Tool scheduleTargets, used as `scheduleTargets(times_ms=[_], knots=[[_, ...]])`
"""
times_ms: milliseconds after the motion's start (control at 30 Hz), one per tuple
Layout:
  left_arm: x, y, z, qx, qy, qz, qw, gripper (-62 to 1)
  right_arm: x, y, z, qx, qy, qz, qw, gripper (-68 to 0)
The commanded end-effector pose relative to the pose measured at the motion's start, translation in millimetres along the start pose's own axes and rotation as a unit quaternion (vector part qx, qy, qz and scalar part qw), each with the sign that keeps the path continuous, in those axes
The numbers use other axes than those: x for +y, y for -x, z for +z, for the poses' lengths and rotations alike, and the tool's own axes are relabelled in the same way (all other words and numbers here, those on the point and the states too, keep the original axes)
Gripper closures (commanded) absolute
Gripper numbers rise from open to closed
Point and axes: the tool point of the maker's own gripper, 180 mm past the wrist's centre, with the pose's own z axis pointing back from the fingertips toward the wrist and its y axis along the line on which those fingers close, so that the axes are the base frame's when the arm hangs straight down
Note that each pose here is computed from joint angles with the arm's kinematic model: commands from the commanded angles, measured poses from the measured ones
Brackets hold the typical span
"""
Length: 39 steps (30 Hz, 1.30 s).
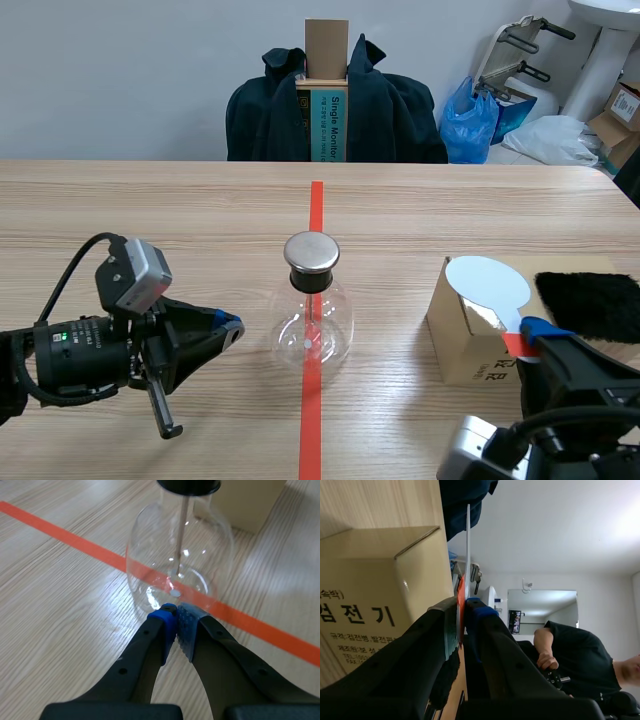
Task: Do the electroscope experiment.
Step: 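Put the plate down on the right, then return to the home posture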
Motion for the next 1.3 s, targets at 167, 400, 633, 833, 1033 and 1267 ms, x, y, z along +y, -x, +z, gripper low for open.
scheduleTargets(times_ms=[167,400,633,833,1033,1267], knots=[[-35,-45,42,-0.05,0.03,0.009,0.9983,-1.5,14,21.9,-6,0.031,-0.012,0.022,0.9992,-0.9],[-74,-75,88,-0.072,0.032,0.02,0.9967,-2.0,33,30.8,-9,0.037,-0.032,0.031,0.9983,-0.9],[-78,-97,111,-0.088,0.011,0.008,0.996,-42.3,35,34.5,-8,0.045,-0.03,0.032,0.998,-1.2],[-72,-99,112,-0.091,-0.002,-0.003,0.9958,-62.3,33,34.2,-8,0.044,-0.023,0.032,0.9982,-34.6],[-72,-98,112,-0.089,-0.002,-0.004,0.996,-62.3,36,38.9,-4,0.059,-0.03,0.011,0.9977,-67.9],[-72,-98,112,-0.088,-0.002,-0.004,0.9961,-62.3,59,59.2,44,0.133,-0.112,-0.126,0.9765,-67.9]])
